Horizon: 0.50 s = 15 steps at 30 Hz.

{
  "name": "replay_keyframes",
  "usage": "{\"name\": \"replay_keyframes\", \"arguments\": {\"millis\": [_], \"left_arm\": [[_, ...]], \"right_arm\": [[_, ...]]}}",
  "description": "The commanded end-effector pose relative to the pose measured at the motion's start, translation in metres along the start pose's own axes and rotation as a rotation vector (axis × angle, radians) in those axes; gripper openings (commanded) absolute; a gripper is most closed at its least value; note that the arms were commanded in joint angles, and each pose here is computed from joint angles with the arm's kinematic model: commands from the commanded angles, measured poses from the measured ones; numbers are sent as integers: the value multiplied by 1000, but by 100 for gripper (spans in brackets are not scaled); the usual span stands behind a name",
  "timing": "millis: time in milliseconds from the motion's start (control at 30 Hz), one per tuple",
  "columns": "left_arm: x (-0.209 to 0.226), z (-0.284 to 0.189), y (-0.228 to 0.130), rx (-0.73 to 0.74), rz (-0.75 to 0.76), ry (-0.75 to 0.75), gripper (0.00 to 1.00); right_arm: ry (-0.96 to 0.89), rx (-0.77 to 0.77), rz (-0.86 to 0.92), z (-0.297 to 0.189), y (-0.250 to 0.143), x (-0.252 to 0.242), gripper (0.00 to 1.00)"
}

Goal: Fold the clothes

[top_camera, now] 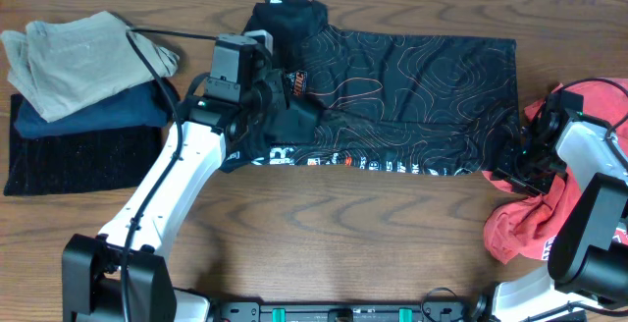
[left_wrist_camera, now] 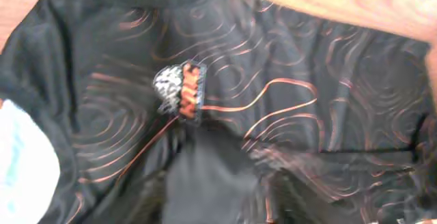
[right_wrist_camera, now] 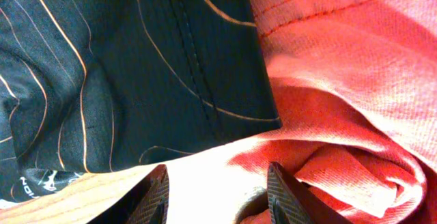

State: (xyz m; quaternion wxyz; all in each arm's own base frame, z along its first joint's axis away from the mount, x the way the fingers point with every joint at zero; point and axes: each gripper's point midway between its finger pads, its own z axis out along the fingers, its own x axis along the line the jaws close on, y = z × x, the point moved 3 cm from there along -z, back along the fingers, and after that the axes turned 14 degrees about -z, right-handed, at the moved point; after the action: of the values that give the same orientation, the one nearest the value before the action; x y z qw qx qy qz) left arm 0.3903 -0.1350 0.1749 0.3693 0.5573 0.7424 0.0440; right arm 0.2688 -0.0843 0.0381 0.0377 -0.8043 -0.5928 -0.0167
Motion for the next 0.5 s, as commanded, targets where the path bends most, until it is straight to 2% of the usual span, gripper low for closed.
{"name": "replay_keyframes", "arguments": {"millis": [0, 267, 467], "left_arm": [[20, 11, -14, 53, -13, 99, 61], [75, 2, -67, 277, -42, 382, 63], [108, -3, -79, 281, -14, 551, 61]], "right_arm": [[-13, 4, 1, 0, -2, -2, 45], [-13, 4, 1, 0, -2, -2, 45], [-13, 5, 1, 0, -2, -2, 45]]}}
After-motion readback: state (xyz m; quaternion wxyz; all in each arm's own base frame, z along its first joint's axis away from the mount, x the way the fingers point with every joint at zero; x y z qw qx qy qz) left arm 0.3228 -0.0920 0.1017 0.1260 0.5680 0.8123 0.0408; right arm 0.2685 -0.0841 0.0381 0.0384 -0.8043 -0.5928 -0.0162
